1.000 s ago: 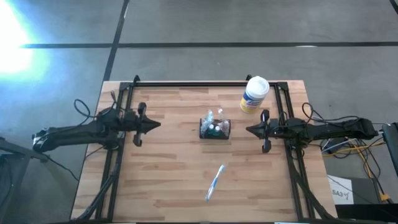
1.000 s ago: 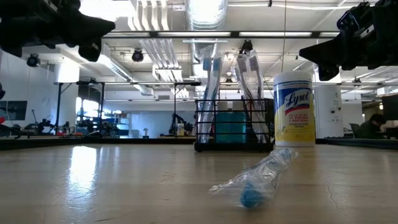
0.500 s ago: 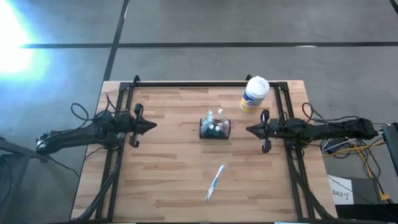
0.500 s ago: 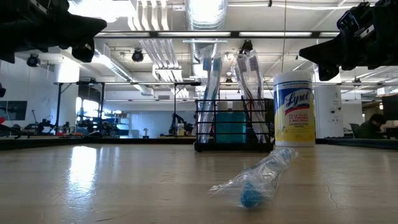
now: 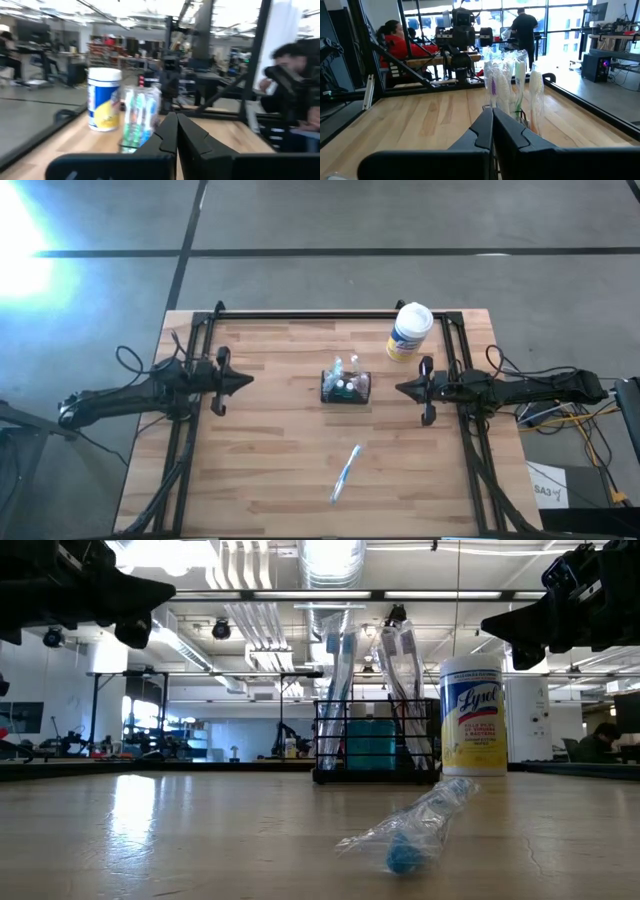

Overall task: Pick & Place toothbrushing station
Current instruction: Put the blue toothbrush into the wire organizer

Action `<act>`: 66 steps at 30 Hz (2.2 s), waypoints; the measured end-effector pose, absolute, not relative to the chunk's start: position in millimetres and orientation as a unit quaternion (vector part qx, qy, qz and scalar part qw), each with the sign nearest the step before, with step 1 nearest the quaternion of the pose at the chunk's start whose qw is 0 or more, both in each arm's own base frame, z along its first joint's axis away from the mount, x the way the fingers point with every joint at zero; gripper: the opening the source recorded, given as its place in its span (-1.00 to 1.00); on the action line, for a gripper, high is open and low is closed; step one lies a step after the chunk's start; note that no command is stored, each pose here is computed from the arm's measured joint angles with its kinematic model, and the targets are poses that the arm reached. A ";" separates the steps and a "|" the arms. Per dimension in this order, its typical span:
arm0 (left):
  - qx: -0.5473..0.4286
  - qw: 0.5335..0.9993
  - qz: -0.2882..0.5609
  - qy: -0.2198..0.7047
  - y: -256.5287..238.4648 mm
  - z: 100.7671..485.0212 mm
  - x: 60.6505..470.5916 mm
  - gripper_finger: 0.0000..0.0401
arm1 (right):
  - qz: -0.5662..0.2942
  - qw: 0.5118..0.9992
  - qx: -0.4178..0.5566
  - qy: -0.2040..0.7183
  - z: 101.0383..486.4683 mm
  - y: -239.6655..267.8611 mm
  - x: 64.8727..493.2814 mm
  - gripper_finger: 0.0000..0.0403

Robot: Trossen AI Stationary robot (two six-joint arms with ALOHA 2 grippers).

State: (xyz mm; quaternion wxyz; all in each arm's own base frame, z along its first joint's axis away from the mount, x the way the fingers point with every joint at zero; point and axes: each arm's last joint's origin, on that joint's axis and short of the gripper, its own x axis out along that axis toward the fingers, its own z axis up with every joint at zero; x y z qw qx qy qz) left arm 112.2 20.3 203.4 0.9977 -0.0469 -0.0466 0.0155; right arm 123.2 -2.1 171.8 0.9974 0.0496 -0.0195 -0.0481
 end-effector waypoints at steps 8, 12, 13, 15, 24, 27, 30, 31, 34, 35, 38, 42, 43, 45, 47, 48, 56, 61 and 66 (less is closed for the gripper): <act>-0.052 0.999 -0.012 -0.011 18.7 196.6 112.6 -0.98 | -0.048 0.997 0.050 -0.019 171.7 -2.1 123.2 -0.96; -0.056 0.998 -0.011 0.010 18.7 192.2 112.6 -0.98 | -0.048 0.997 0.050 -0.020 171.9 -2.1 123.2 -0.96; -0.059 0.998 -0.011 0.012 18.7 191.9 112.6 -0.98 | -0.048 0.997 0.050 -0.020 171.9 -2.1 123.2 -0.96; -0.068 0.998 -0.011 0.014 18.7 191.5 112.6 -0.99 | -0.048 0.997 0.050 -0.019 171.8 -2.1 123.2 -0.96; -0.156 0.987 0.017 0.044 12.1 206.6 125.5 -0.99 | -0.048 0.997 0.050 -0.027 173.3 -2.1 123.2 -0.96; -0.145 0.987 0.007 0.065 0.8 222.5 141.0 -0.99 | -0.048 0.997 0.050 -0.030 173.7 -2.1 123.1 -0.96; -0.137 0.986 0.008 0.091 -15.3 239.2 162.8 -0.99 | -0.048 0.997 0.050 -0.030 173.8 -2.1 123.1 -0.96; -0.135 0.986 0.016 0.100 -21.8 243.5 171.3 -0.99 | -0.048 0.997 0.050 -0.030 173.8 -2.1 123.1 -0.96; -0.132 0.981 0.066 0.126 -42.9 249.4 198.6 -0.99 | -0.048 0.997 0.052 -0.030 173.8 -2.1 123.1 -0.96; -0.130 0.980 0.073 0.135 -50.5 251.5 208.2 -0.99 | -0.048 0.997 0.053 -0.030 173.8 -2.1 123.1 -0.96; -0.123 0.969 0.071 0.201 -73.2 246.9 238.9 -0.97 | -0.047 0.997 0.057 -0.030 173.8 -2.0 123.1 -0.96; -0.149 0.961 0.073 0.223 -100.0 252.1 285.3 -0.95 | -0.047 0.995 0.078 -0.031 173.7 -2.1 123.1 -0.96; -0.148 0.956 0.077 0.240 -106.2 247.0 296.6 -0.95 | -0.047 0.995 0.079 -0.031 173.8 -2.0 123.1 -0.96; -0.145 0.947 0.086 0.274 -116.3 236.8 317.9 -0.93 | -0.046 0.995 0.080 -0.031 173.8 -2.0 123.2 -0.96; -0.138 0.937 0.094 0.306 -123.7 234.3 335.4 -0.86 | -0.046 0.995 0.080 -0.031 173.8 -2.0 123.2 -0.96; -0.138 0.934 0.098 0.315 -127.6 235.0 344.8 -0.81 | -0.045 0.995 0.081 -0.031 173.8 -1.9 123.2 -0.96; -0.110 0.898 0.100 0.413 -155.6 210.3 409.3 -0.22 | -0.045 0.995 0.084 -0.030 173.6 -1.9 123.2 -0.96; -0.099 0.870 0.092 0.475 -160.3 199.1 440.5 0.15 | -0.045 0.995 0.084 -0.030 173.6 -1.9 123.2 -0.96; -0.103 0.856 0.087 0.499 -162.9 193.0 460.9 0.34 | -0.045 0.995 0.084 -0.029 173.4 -1.9 123.2 -0.96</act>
